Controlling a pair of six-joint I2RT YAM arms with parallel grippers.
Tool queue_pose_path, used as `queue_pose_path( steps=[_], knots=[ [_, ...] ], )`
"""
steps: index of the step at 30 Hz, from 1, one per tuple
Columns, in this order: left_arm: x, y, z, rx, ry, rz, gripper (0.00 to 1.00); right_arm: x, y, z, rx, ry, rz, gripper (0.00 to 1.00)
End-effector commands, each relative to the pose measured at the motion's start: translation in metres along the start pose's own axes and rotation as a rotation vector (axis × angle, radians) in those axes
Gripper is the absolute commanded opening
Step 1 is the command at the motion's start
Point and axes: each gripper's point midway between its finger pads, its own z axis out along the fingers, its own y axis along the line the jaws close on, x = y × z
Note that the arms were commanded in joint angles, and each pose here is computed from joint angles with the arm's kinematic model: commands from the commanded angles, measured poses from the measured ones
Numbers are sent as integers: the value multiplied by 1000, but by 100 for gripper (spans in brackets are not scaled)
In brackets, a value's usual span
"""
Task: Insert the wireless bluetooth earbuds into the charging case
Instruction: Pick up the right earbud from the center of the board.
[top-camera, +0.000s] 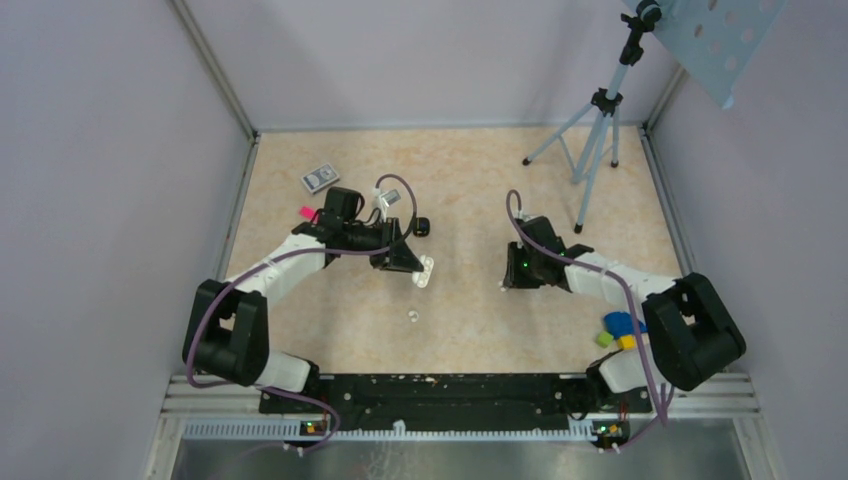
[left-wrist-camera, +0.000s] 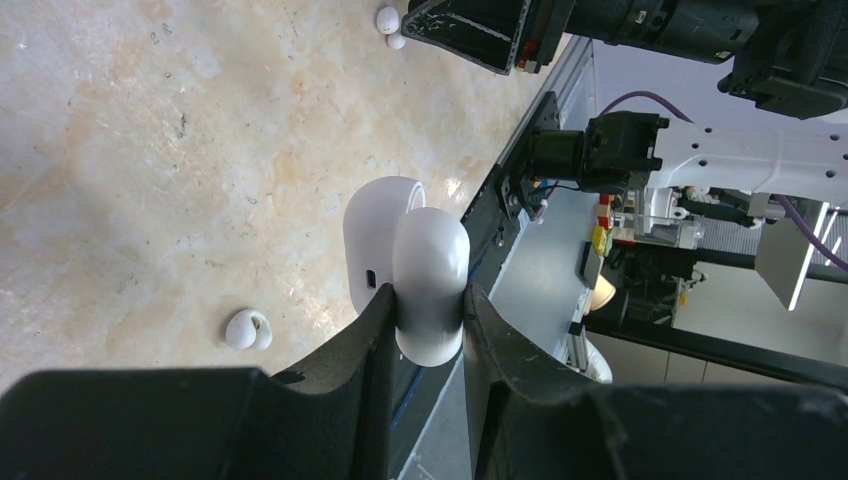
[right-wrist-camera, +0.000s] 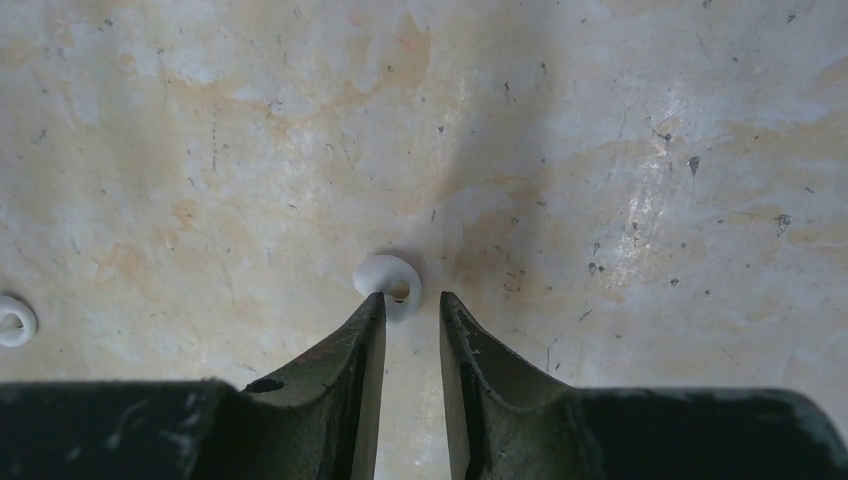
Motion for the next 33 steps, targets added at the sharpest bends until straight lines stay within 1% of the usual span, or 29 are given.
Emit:
queue_pose_path(
  steps=[1,6,17,18,20,22,23,27,29,31,33],
  knots=[
    [-1,-9,-4,21,-18,43,0,-9,4,2,-5,-24,-26,26],
    [-1,-10,-5,20,-21,47,0,-5,0,5,11,-17,-23,26],
    [-1,-16,-8,30,-29,67,0,-5,15,13,-72,-3,-6,28],
    [-1,-16,-8,29,-28,67,0,-5,16,13,-75,-4,-6,27],
    [-1,-15,-8,27,-27,68,0,-6,15,12,-70,-9,-5,20],
    [-1,-15,-8,24,-27,68,0,-8,15,10,-70,-16,-5,10],
    [0,-14,-8,22,-28,66,0,-9,15,9,-67,-18,-4,0],
    [-2,-14,-8,17,-36,65,0,-16,21,0,-81,-31,-12,0],
    [-4,-17,-9,31,-43,75,0,-25,29,-10,-114,-61,-17,0],
    [-5,-27,-10,75,-59,101,0,-40,42,-30,-124,-141,-44,0],
    [-11,-32,-12,85,-103,126,0,-56,58,-53,-118,-243,-83,0]
  ],
)
